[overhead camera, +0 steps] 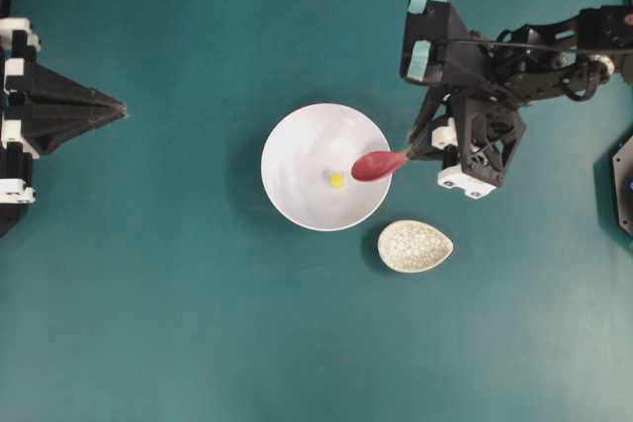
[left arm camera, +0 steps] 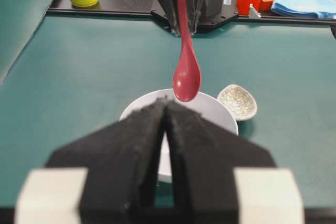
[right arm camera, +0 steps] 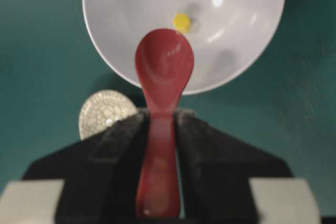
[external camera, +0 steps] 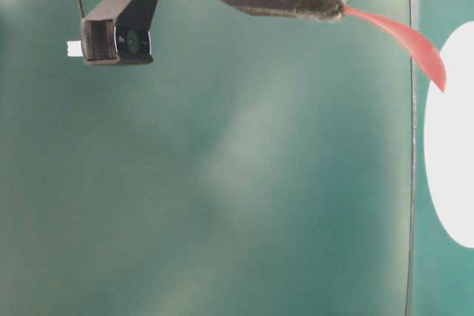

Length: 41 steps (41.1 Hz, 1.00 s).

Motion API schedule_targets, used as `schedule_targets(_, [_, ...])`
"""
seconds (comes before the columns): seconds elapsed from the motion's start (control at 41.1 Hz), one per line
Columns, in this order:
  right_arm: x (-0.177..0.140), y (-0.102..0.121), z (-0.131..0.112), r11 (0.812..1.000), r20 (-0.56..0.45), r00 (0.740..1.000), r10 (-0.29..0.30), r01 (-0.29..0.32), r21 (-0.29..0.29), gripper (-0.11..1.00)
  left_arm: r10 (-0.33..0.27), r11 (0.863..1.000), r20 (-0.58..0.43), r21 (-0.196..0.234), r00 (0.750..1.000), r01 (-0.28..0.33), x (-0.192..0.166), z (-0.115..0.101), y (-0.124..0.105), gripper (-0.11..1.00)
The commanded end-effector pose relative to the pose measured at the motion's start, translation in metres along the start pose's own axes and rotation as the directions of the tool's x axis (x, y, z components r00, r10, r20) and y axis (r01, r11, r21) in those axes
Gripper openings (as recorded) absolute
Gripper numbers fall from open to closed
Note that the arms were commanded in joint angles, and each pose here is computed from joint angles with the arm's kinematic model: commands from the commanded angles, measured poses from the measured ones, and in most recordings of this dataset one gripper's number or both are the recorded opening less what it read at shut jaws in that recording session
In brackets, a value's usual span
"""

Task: Scoop the yellow hexagonal prism block from the bowl with a spoon using the right arm.
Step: 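Lower the spoon bowl into the white bowl near the yellow block, then push the spoon under the yellow hexagonal block inside the bowl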

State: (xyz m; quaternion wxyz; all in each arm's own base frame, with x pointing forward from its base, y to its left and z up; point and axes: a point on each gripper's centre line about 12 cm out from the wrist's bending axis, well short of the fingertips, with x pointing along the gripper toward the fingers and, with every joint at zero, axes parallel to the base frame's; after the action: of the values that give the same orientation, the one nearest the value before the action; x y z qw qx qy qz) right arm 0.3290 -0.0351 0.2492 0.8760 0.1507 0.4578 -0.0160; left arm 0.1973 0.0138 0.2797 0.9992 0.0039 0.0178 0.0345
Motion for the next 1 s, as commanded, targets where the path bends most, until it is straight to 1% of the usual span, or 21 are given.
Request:
schedule_targets(0.0, [-0.012,0.003,0.005,1.0,0.031,1.0,-0.001,0.001,-0.002,0.25,0.0,1.0,0.018,0.002,1.0,0.0,0.001,0.006,0.0,0.05])
schedule_targets(0.219, [-0.009,0.003,0.01,0.999,0.025,1.0,-0.001,0.0,0.041,0.25,0.0,1.0,0.018,0.002,1.0,0.0,0.001,0.006,0.0,0.05])
schedule_targets(0.34, [-0.005,0.003,0.012,0.998,-0.014,1.0,0.002,-0.002,0.056,0.25,0.0,1.0,0.018,0.002,1.0,0.0,0.001,0.006,0.0,0.05])
schedule_targets(0.729, [0.012,0.005,0.032,0.999,-0.149,0.989,0.013,-0.006,0.048,0.25,0.0,1.0,0.017,0.002,1.0,0.0,0.001,0.005,0.0,0.05])
schedule_targets(0.972, [0.022,0.005,0.037,0.999,-0.212,0.977,0.013,-0.004,0.042,0.25,0.0,1.0,0.017,0.002,1.0,0.0,0.001,0.005,0.0,0.05])
